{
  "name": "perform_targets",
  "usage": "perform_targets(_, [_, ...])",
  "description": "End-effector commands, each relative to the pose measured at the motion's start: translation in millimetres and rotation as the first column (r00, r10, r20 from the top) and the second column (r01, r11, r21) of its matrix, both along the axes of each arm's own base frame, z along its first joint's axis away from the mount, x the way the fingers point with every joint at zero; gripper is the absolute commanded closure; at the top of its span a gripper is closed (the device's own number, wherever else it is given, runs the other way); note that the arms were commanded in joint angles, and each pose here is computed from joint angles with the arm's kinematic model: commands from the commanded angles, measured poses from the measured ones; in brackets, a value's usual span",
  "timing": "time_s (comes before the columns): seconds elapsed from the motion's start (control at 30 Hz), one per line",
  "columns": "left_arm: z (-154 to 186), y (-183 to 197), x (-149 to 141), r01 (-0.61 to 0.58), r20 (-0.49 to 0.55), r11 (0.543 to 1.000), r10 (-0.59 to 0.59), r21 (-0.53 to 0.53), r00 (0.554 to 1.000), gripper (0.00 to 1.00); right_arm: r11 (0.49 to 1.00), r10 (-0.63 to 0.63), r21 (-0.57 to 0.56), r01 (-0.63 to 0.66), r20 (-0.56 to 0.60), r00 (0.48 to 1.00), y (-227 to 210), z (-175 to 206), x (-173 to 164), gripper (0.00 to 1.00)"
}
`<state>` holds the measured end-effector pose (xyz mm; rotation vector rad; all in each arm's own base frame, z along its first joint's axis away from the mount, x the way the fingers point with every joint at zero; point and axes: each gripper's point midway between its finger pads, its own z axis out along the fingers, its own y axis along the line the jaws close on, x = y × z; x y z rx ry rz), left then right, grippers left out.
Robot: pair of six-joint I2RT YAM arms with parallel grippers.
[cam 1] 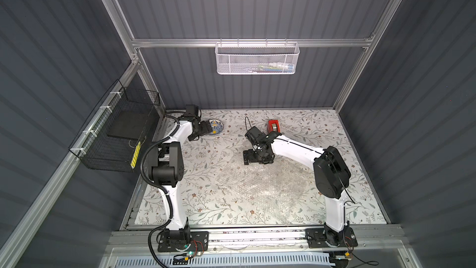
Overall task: Wrap bowls in bubble wrap
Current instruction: Adjust the bubble wrap at the center of the board.
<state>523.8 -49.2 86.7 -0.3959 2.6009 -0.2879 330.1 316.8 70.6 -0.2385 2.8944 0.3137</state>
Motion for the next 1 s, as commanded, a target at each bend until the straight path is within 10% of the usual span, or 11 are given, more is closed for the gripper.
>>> perform_targets(0.0, [-11.1, 2.6, 11.5, -0.002, -0.043, 0.999, 0.001, -0.035, 0.999, 0.09, 0.999, 0.043, 0.001, -0.043, -0.005, 0.999, 13.1, -3.2, -0.9, 0.01])
perform_targets(0.57, [-47.4, -9.8, 53.2, 0.02, -0.061, 0.994, -0.027, -0.11, 0.998, 0.42, 0.97, 0.237, 0.066, -0.235, -0.028, 0.971, 78.6, -31.0, -8.4, 0.01])
perform_targets(0.97, [-58.3, -3.7, 49.9, 0.031, -0.094, 0.997, -0.037, -0.063, 0.995, 0.54, 0.818, 0.53, 0.292, -0.496, -0.046, 0.847, 145.8, -28.7, -60.2, 0.01])
